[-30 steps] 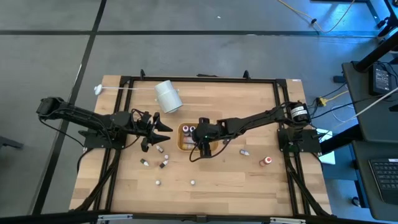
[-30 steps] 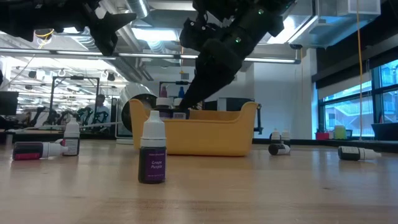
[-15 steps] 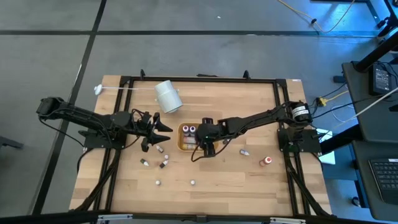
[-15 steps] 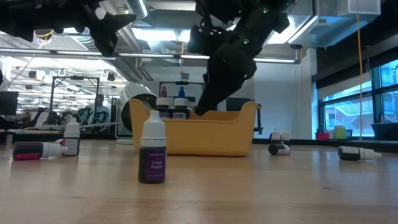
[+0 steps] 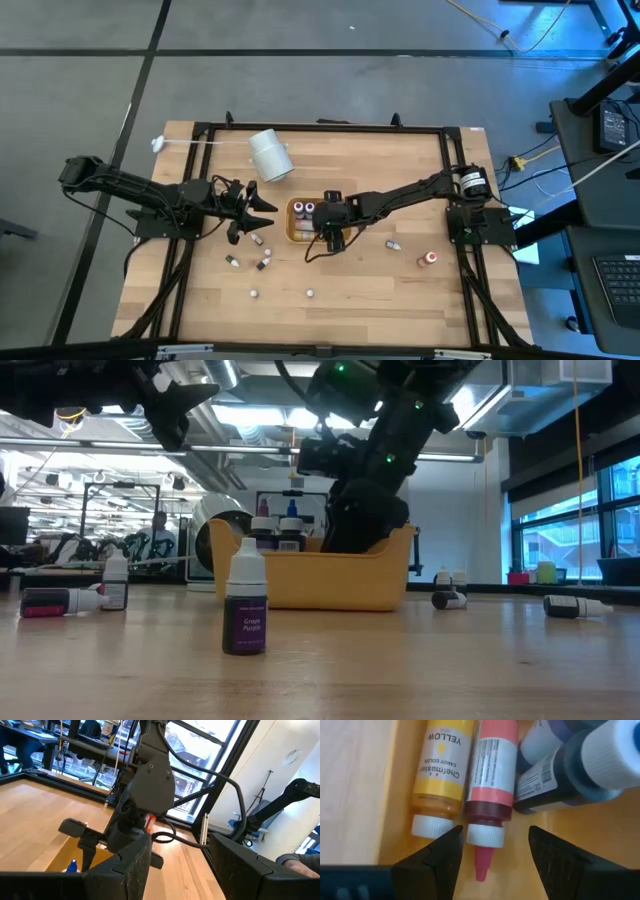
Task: Pick & Place food coloring
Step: Put the large red ink bottle into the yellow bin, then adjust the yellow ink bottle in the yellow bin
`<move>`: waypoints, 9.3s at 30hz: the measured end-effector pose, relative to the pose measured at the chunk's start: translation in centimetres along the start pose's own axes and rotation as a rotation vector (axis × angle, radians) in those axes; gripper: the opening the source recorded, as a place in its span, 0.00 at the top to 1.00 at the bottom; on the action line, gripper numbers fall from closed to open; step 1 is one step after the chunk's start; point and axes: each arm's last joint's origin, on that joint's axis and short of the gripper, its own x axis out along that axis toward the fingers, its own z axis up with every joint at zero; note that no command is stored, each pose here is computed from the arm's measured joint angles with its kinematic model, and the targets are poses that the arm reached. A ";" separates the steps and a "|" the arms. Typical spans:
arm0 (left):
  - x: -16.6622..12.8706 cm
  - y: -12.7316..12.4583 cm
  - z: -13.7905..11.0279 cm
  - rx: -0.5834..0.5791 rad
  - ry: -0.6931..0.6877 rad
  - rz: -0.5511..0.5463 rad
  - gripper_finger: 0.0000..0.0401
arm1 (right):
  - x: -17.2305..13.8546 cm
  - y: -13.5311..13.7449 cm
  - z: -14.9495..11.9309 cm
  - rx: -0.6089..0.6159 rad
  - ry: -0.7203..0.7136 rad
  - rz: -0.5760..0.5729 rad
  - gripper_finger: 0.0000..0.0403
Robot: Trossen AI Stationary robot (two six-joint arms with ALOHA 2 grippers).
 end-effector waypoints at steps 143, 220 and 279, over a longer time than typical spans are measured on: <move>0.0 0.1 -0.3 0.000 0.027 0.013 0.51 | -5.4 4.7 1.3 -1.434 0.703 -0.610 0.71; 0.0 0.1 -0.3 0.000 0.033 0.007 0.51 | -11.1 1.3 4.1 -0.961 0.448 -0.060 0.51; 0.0 0.2 -0.5 0.001 0.049 0.015 0.51 | -2.3 -0.3 2.8 -0.349 0.110 0.060 0.65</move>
